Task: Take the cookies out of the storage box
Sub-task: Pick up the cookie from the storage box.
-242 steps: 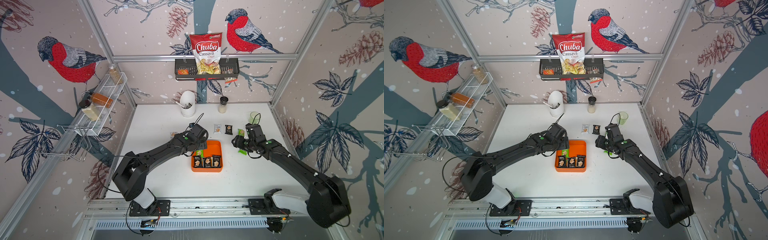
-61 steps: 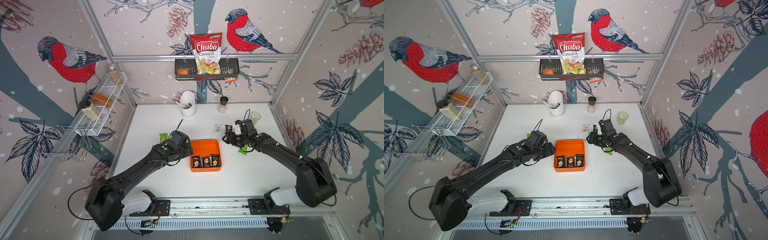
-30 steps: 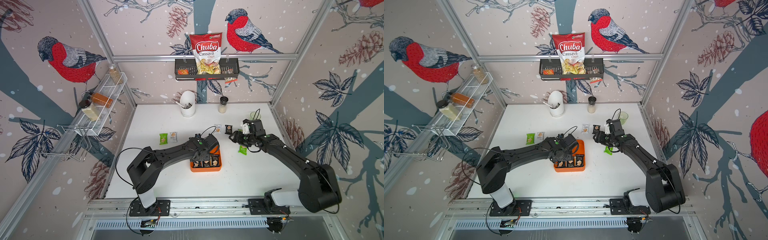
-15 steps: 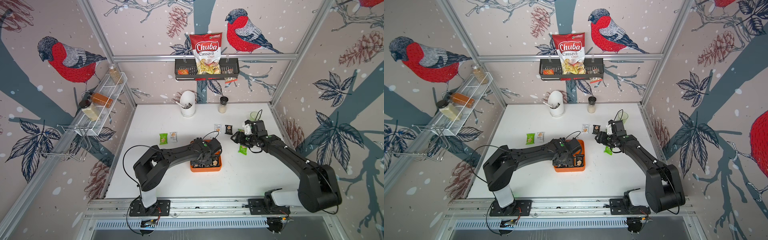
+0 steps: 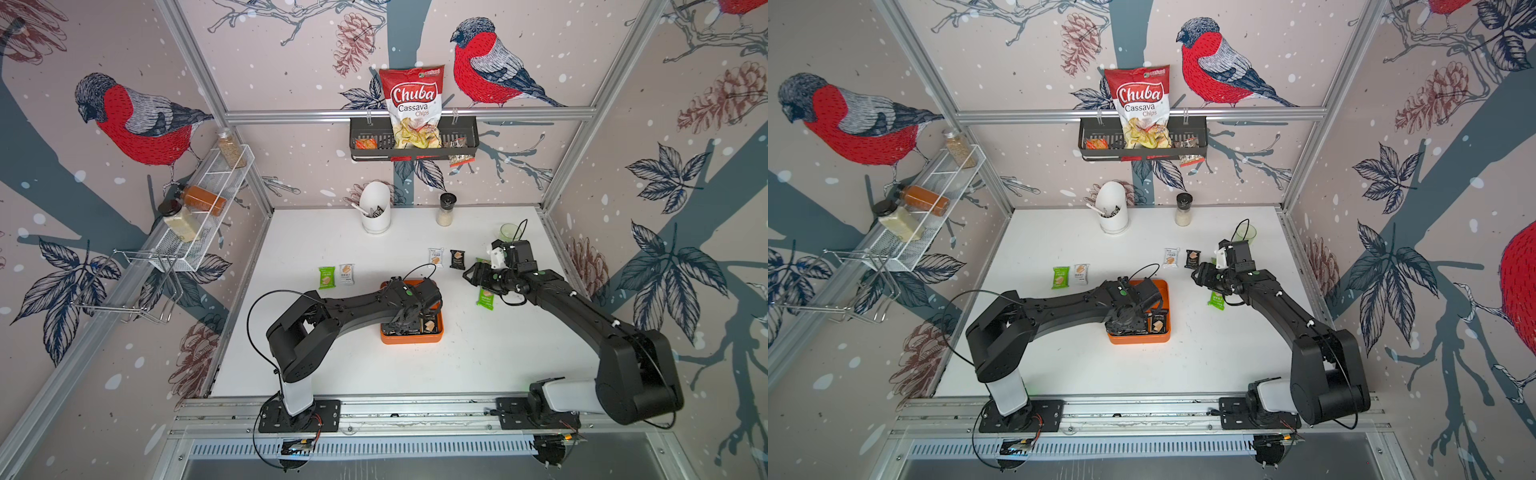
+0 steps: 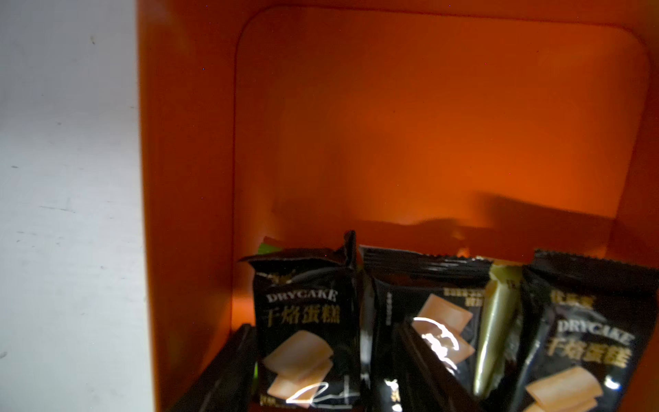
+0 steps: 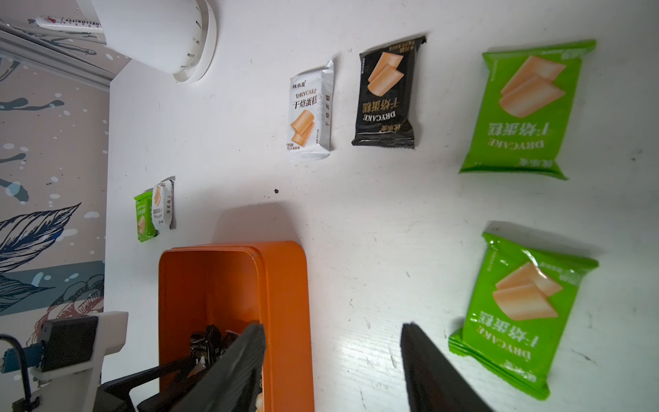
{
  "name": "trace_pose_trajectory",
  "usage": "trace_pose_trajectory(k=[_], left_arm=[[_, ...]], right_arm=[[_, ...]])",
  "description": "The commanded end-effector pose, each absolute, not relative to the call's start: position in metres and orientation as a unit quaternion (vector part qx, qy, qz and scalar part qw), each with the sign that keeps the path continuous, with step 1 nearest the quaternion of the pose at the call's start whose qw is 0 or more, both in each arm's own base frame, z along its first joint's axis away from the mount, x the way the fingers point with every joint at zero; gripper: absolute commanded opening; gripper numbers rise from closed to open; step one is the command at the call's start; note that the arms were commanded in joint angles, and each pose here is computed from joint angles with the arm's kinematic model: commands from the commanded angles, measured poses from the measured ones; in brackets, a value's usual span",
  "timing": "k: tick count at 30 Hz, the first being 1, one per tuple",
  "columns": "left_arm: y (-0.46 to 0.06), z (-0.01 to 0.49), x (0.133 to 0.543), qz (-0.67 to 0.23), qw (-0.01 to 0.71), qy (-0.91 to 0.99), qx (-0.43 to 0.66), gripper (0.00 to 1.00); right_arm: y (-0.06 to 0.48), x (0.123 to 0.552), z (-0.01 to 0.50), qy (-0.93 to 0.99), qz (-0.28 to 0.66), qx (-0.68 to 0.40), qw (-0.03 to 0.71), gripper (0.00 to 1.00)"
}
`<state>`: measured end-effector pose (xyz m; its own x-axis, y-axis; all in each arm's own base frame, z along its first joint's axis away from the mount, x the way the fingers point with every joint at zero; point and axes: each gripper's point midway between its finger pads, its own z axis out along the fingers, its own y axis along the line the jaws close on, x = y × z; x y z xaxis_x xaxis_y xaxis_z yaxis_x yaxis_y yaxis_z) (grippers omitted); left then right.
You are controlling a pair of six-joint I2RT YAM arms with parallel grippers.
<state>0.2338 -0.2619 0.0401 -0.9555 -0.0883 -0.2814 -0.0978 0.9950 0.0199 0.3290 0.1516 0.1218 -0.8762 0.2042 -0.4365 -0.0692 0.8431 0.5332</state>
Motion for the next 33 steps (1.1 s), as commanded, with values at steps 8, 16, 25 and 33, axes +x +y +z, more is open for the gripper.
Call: trace_pose_trajectory(k=[8, 16, 25, 33], left_arm=[[-0.254, 0.035, 0.227, 0.027, 0.126, 0.991, -0.040, 0.55], [-0.244, 0.030, 0.220, 0.048, 0.110, 0.992, -0.031, 0.67], [-0.241, 0.036, 0.223, 0.054, 0.120, 0.991, -0.035, 0.53], [-0.237, 0.054, 0.227, 0.065, 0.136, 0.988, -0.037, 0.52]], right_arm=[[0.152, 0.329, 0.121, 0.928, 0.280, 0.034, 0.246, 0.66], [0.151, 0.329, 0.122, 0.928, 0.277, 0.033, 0.247, 0.66], [0.152, 0.330, 0.118, 0.929, 0.277, 0.035, 0.241, 0.66], [0.153, 0.333, 0.115, 0.931, 0.278, 0.034, 0.236, 0.66]])
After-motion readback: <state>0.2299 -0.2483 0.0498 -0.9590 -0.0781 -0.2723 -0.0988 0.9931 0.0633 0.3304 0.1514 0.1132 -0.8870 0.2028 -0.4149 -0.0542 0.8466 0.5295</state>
